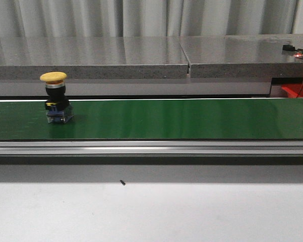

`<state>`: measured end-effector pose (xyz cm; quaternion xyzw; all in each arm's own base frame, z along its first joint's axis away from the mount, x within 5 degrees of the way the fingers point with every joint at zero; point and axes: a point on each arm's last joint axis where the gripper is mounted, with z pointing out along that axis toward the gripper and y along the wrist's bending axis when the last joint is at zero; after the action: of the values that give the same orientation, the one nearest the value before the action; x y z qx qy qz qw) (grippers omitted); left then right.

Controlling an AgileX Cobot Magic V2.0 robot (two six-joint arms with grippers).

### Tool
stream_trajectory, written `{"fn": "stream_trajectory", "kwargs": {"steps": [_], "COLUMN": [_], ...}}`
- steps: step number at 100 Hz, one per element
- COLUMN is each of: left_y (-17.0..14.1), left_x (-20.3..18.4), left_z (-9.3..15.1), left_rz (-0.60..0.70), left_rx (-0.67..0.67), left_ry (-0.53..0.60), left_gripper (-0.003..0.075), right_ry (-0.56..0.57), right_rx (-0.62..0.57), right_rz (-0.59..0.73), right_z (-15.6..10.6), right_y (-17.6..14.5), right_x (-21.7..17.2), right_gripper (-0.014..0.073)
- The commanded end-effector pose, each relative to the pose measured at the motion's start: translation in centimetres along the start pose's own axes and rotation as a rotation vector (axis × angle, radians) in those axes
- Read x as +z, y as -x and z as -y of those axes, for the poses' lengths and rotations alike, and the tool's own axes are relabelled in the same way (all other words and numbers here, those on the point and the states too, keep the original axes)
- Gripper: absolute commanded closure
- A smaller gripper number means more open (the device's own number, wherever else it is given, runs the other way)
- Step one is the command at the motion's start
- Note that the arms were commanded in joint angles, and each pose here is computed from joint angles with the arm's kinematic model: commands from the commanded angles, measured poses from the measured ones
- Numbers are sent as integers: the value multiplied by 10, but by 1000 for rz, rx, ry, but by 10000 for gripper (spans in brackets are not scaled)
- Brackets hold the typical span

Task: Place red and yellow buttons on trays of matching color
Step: 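Move the left gripper to the second yellow button and grasp it, then set the second yellow button on the belt, open and raise left gripper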

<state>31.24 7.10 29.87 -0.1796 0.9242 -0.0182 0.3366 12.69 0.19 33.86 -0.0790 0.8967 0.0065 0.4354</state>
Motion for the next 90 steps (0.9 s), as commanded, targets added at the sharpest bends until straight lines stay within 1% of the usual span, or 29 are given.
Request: {"fn": "stream_trajectory", "kwargs": {"steps": [1, 36, 43, 50, 53, 55, 58, 60, 62, 64, 65, 66, 69, 70, 72, 74, 75, 76, 80, 90], "left_y": [13, 10, 9, 9, 9, 9, 9, 9, 9, 9, 9, 9, 10, 10, 10, 10, 10, 10, 11, 13], "left_x": [-6, 32, 33, 34, 34, 34, 33, 33, 32, 32, 31, 32, 30, 30, 29, 28, 27, 26, 23, 9], "left_z": [4, 2, 2, 3, 4, 5, 6, 6, 6, 7, 7, 7, 8, 8, 8, 9, 9, 9, 11, 13], "left_rz": [113, 60, 56, 49, 49, 49, 52, 51, 53, 53, 55, 55, 59, 59, 62, 64, 64, 67, 74, 110], "left_rx": [-6, 8, 8, 15, 21, 23, 25, 21, 16, 13, 10, 9, 4, 4, 6, 8, 9, 9, 9, 16], "left_ry": [-22, -16, -23, -34, -43, -50, -59, -64, -68, -70, -72, -73, -78, -77, -79, -81, -82, -82, -86, -95], "left_gripper": [741, 738, 715, 633, 568, 539, 455, 419, 342, 302, 264, 245, 156, 156, 95, 58, 58, 29, 4, 42], "right_ry": [-22, -22, -22, -22, -22, -22, -22, -22, -22, -22, -22, -22, -22, -22, -22, -22, -22, -22, -22, -22], "right_rx": [-3, -3, -3, -3, -3, -3, -3, -3, -3, -3, -3, -3, -3, -3, -3, -3, -3, -3, -3, -3], "right_rz": [84, 83, 83, 83, 83, 83, 83, 83, 83, 83, 83, 83, 83, 83, 83, 83, 83, 83, 83, 83], "right_z": [2, 2, 2, 2, 2, 2, 2, 2, 2, 2, 2, 2, 2, 2, 2, 2, 2, 2, 2, 2], "right_y": [11, 11, 11, 11, 11, 11, 11, 11, 11, 11, 11, 11, 11, 11, 11, 11, 11, 11, 11, 11], "right_x": [-7, -7, -7, -7, -7, -7, -7, -7, -7, -7, -7, -7, -7, -7, -7, -7, -7, -7, -7, -7], "right_gripper": [703, 703, 703, 703, 703, 703, 703, 703, 703, 703, 703, 703, 703, 703, 703, 703, 703, 703, 703, 703]}}
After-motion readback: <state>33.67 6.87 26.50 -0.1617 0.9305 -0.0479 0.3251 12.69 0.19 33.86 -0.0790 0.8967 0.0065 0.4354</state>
